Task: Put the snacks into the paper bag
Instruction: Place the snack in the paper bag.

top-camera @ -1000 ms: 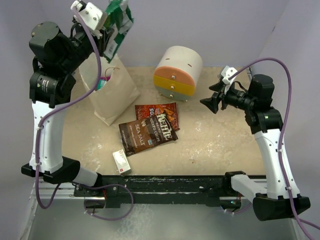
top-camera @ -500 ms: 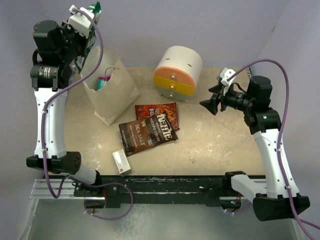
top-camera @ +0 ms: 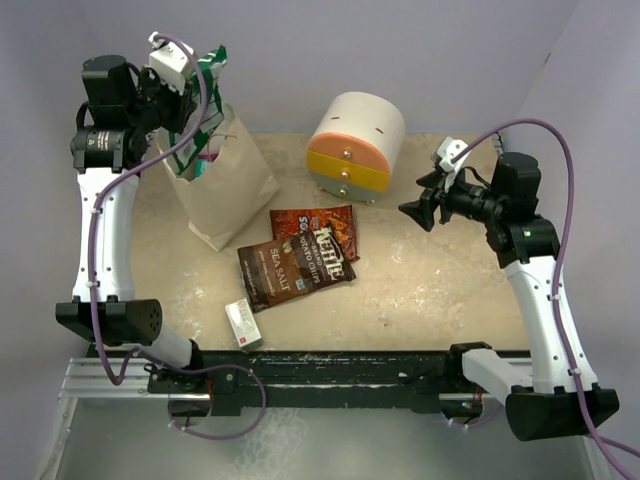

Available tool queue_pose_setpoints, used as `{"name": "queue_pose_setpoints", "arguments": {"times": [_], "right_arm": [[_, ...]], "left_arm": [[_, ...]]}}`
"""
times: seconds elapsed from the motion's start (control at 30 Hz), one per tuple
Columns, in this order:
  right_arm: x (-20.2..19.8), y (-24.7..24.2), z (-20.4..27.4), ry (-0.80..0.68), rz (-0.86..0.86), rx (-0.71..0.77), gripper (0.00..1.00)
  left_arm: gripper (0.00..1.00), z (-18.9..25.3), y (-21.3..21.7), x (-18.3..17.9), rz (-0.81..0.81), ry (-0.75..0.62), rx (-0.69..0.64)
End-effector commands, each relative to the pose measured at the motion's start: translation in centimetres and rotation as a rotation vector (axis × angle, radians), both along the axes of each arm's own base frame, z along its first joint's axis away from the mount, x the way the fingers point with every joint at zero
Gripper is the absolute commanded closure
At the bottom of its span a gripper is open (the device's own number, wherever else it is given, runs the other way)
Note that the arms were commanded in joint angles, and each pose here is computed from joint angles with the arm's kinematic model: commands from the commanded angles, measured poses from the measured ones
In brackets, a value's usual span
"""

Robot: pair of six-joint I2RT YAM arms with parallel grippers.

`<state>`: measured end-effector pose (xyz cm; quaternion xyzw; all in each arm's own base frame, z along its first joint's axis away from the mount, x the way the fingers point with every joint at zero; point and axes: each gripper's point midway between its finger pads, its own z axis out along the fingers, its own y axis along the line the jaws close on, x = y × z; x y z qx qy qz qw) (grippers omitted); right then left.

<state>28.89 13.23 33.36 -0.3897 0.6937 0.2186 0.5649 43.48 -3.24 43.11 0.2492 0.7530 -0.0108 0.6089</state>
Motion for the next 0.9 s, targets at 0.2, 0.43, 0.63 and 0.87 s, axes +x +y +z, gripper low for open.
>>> {"name": "queue_pose_setpoints", "arguments": {"times": [0.2,0.43,0.63,0.87], "right_arm": [[0.3,-0.4,0.3,-0.042,-0.015,-0.009,0.30],[0.4,-0.4,-0.2,-0.031,-0.016,-0.014,0.30],[0.7,-0.3,-0.1,-0.030,-0.009,-0.010,0.29],[0.5,-0.3,-0.1,-0.029,-0.011,-0.010,0.29]], "left_arm": [[1.00,3.8,-1.7,0.8,-0.087,-0.127,-0.082],[1.00,-0.8,1.2,0.8,0.044,-0.040,0.012],[0.98,-5.9,1.1,-0.3,0.016,0.109,-0.018],[0.90,-10.6,-0.7,-1.5,-0.068,0.328,-0.100]]}}
